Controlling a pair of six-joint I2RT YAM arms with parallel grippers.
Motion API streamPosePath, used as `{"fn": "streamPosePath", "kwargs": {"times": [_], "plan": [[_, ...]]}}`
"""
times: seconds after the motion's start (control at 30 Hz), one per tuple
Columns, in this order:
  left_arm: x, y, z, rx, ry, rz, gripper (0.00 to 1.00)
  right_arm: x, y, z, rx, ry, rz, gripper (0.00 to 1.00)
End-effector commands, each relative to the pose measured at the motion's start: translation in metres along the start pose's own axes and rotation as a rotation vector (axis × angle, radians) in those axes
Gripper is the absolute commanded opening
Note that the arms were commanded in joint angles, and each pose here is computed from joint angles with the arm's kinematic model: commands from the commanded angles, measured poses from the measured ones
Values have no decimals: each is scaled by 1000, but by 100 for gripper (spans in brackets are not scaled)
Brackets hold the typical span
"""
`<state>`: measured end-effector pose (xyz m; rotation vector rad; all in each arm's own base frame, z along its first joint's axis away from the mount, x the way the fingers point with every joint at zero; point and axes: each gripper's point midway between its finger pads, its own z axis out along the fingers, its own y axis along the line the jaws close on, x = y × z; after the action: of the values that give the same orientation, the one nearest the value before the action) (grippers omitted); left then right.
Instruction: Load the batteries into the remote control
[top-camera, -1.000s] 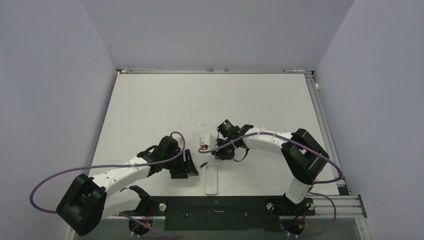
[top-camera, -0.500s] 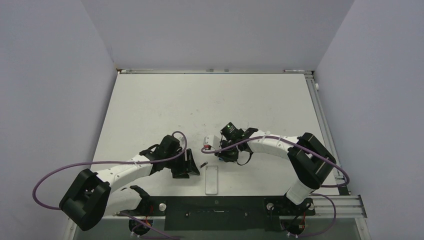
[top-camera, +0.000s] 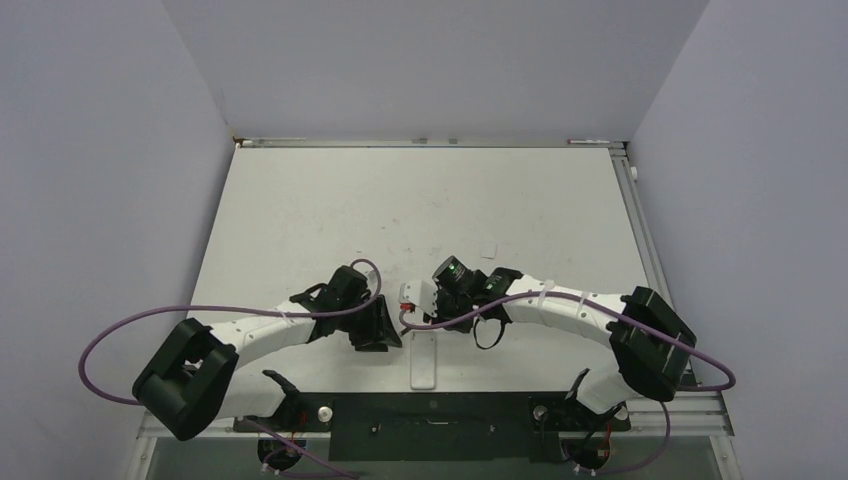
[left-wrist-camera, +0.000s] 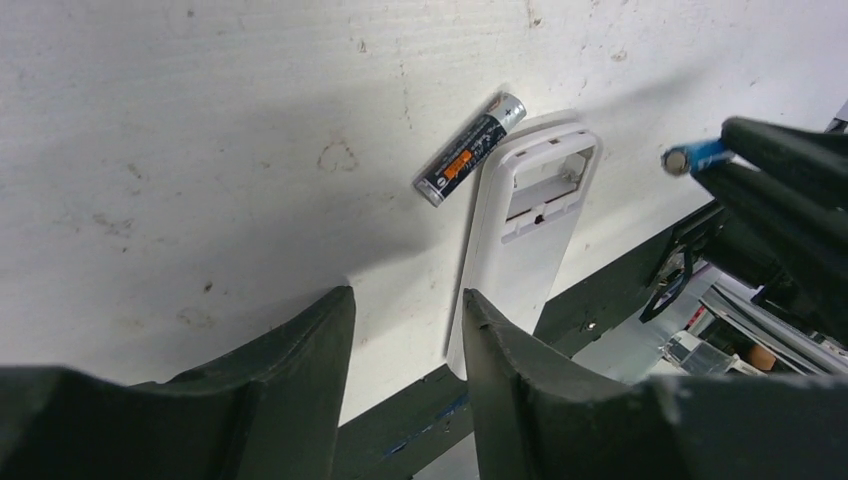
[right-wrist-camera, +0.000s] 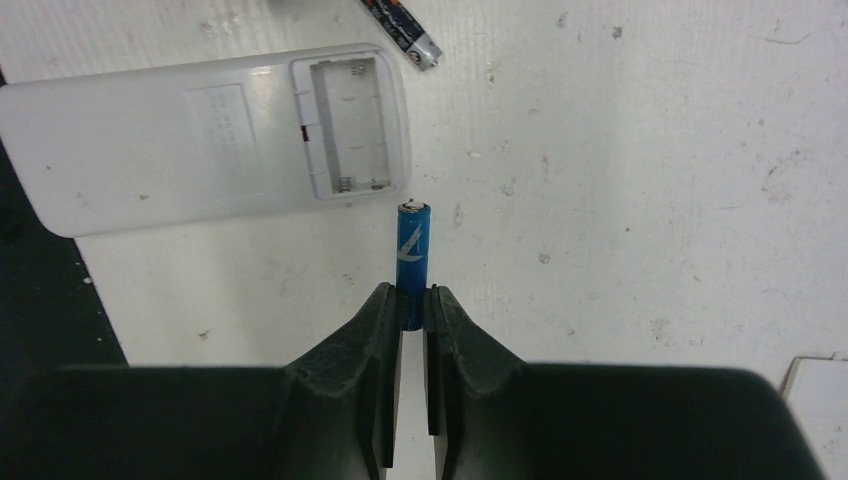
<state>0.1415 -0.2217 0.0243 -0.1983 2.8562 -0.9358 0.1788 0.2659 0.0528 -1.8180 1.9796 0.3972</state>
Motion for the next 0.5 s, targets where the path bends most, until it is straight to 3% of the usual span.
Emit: {"fn": "streamPosePath", "kwargs": {"times": [0.0, 0.3, 0.47], "plan": [[-15, -13, 8, 3, -40, 23, 37, -24, 1, -17, 53, -43, -5, 9], [-23, -16, 23, -35, -41, 26, 20, -29, 12, -28, 75, -41, 0, 8], [-32, -16, 31, -63, -51, 34, 16, -31, 16, -32, 78, -52, 7, 9]]}}
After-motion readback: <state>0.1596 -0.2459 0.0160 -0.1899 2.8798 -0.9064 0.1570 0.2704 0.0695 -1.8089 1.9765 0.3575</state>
